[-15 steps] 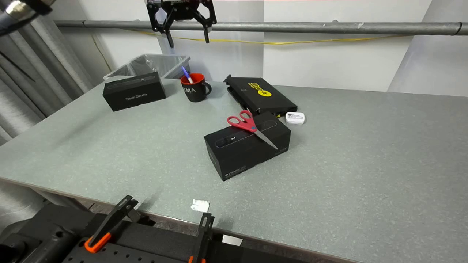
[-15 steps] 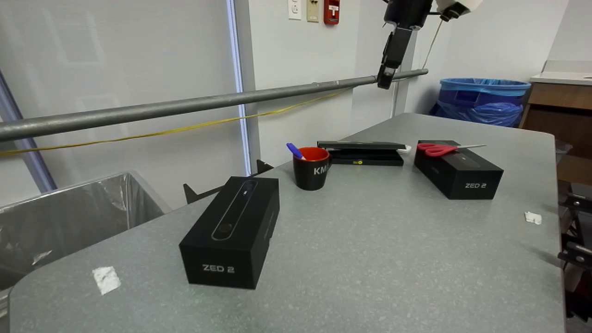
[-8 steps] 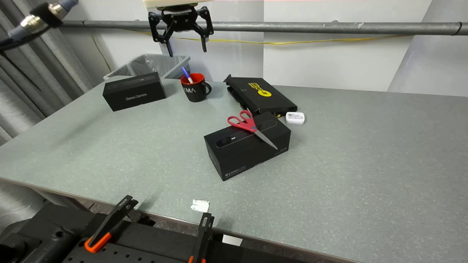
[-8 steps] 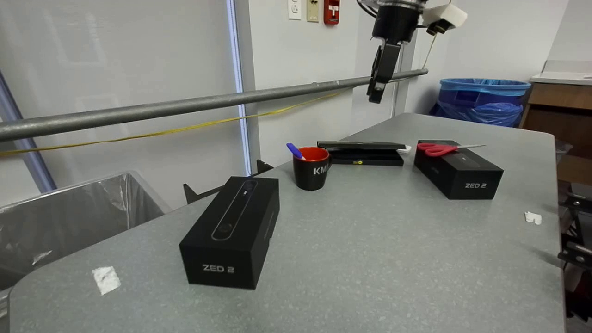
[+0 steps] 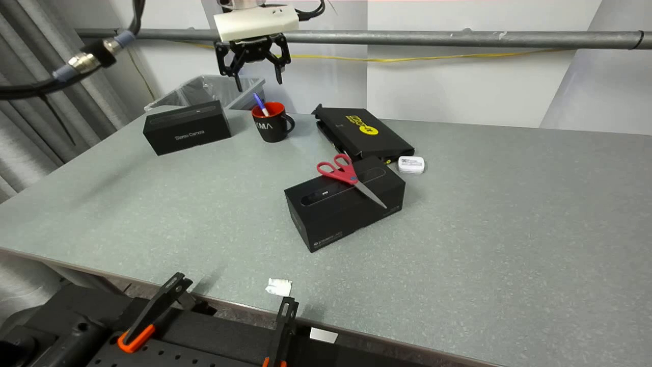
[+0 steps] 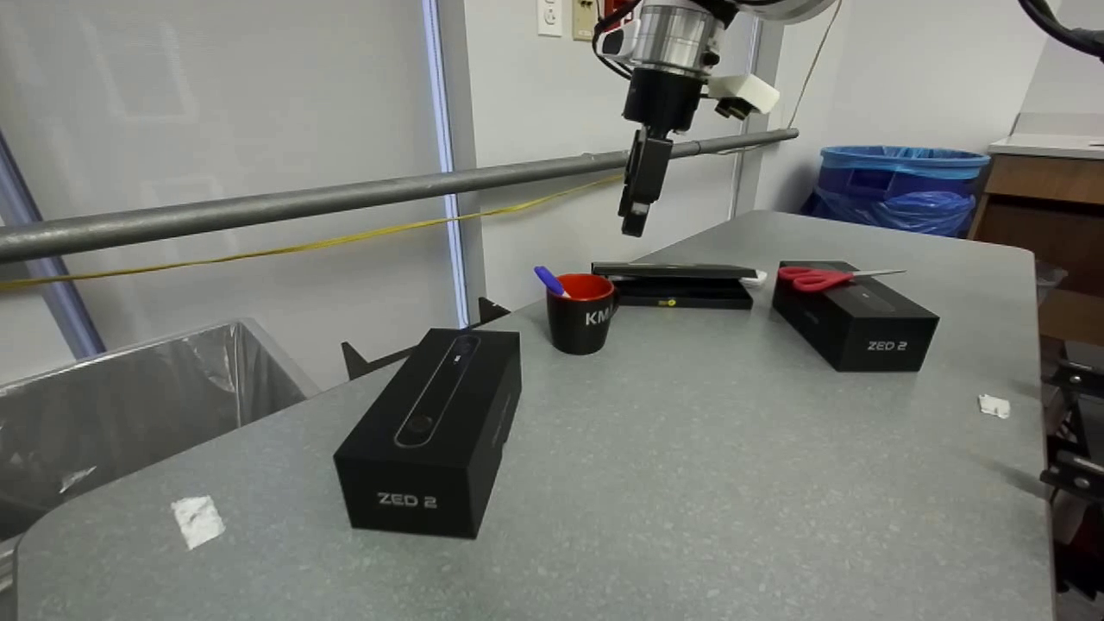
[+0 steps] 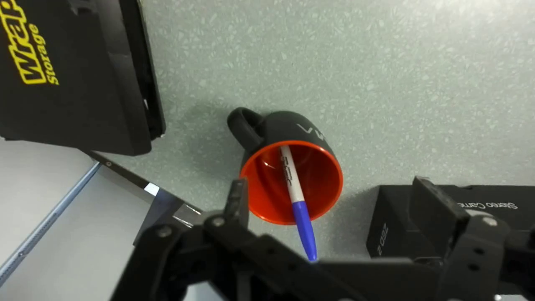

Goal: Remove the pen from the black mug and put it on the table

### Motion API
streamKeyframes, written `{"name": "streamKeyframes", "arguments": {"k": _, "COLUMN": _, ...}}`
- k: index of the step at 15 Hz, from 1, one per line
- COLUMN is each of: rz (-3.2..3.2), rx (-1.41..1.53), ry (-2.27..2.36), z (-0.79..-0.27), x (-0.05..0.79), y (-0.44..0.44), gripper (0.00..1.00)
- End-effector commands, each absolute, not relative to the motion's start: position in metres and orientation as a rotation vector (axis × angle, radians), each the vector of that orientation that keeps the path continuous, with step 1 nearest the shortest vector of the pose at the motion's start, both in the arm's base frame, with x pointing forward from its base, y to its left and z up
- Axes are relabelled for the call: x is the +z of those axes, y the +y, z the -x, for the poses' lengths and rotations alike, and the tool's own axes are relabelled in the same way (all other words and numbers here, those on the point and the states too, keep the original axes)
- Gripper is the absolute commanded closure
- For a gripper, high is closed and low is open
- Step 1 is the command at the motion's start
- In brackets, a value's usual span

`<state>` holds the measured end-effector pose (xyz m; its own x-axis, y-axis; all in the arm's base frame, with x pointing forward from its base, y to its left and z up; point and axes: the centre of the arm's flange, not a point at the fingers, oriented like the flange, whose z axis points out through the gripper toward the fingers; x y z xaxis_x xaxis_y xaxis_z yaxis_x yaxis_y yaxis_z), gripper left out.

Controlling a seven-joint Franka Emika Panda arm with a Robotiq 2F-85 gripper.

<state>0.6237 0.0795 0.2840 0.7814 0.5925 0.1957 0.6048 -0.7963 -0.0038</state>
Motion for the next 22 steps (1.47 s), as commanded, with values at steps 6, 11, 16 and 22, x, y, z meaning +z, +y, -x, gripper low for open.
{"name": "streamKeyframes", "arguments": {"k": 6, "rz": 2.88, "rx": -0.305, "ry": -0.989, "z": -0.642, "x": 0.276, "y": 0.092, "gripper": 0.0}}
{"name": "streamKeyframes", "arguments": {"k": 11, "rz": 2.883, "rx": -0.302, "ry": -1.026, "z": -0.655, "x": 0.257, "y": 0.1, "gripper": 0.0}}
{"name": "streamKeyframes", "arguments": {"k": 16, "rz": 2.869, "rx": -0.305, "ry": -1.079, "z": -0.66, "x": 0.246, "y": 0.107, "gripper": 0.0}}
{"name": "streamKeyframes", "arguments": {"k": 22, "rz": 2.84, "rx": -0.33, "ry": -1.148, "z": -0.669, "x": 0.242, "y": 0.125, "gripper": 0.0}}
